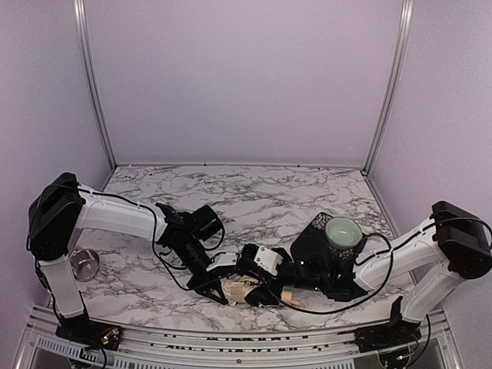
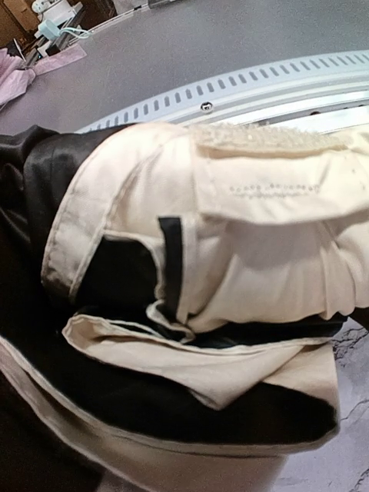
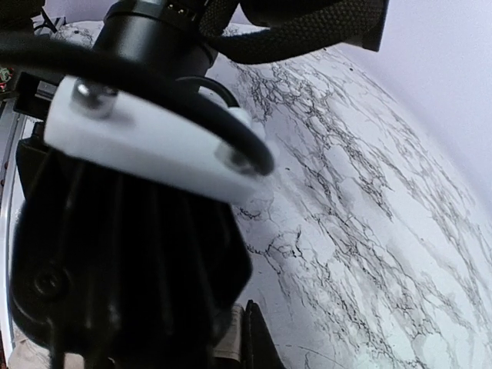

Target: Put away the umbrella

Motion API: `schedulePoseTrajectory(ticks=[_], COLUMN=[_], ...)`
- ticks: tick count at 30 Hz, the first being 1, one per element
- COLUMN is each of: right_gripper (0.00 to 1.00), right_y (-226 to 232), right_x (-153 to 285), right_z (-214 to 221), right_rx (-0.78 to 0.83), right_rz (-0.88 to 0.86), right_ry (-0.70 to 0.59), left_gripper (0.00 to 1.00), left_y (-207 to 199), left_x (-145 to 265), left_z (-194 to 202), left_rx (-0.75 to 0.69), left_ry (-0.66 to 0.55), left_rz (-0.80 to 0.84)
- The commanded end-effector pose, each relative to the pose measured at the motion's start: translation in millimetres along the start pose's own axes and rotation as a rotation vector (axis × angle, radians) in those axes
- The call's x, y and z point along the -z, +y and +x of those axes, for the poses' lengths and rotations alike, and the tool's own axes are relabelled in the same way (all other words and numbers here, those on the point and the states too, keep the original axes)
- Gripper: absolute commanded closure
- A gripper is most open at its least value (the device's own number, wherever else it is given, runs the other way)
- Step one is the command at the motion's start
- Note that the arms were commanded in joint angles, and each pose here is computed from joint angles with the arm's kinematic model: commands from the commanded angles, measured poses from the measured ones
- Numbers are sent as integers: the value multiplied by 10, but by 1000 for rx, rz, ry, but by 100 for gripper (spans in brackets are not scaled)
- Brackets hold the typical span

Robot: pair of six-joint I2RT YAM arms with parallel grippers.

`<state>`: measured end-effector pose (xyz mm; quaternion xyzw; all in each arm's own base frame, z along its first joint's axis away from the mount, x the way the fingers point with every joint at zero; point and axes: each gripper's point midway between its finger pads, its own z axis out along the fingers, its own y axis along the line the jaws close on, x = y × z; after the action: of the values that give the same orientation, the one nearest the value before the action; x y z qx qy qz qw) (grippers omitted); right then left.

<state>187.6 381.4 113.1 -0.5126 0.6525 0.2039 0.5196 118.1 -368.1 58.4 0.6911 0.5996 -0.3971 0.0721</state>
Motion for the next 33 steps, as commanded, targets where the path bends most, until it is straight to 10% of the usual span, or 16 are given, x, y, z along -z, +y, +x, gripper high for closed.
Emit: schedulePoseTrajectory(ticks=[1,16,33], right_gripper=[100,100,100], right_y=[-795,197,1212], right_x=[374,774,628], right_z=[-1618,-2086,-1895], right_rx=[-227,-10,264], right_rz=[171,-148,-330], right_ry=[-549,-815,-665], left_gripper=[100,100,100], left_y=[-282,-102,566], left_x=[-270,-245,-167], left_z=[120,37,226], left_rx=[35,151,371], left_ry=[91,17,-12], left_rz=[75,103,-21])
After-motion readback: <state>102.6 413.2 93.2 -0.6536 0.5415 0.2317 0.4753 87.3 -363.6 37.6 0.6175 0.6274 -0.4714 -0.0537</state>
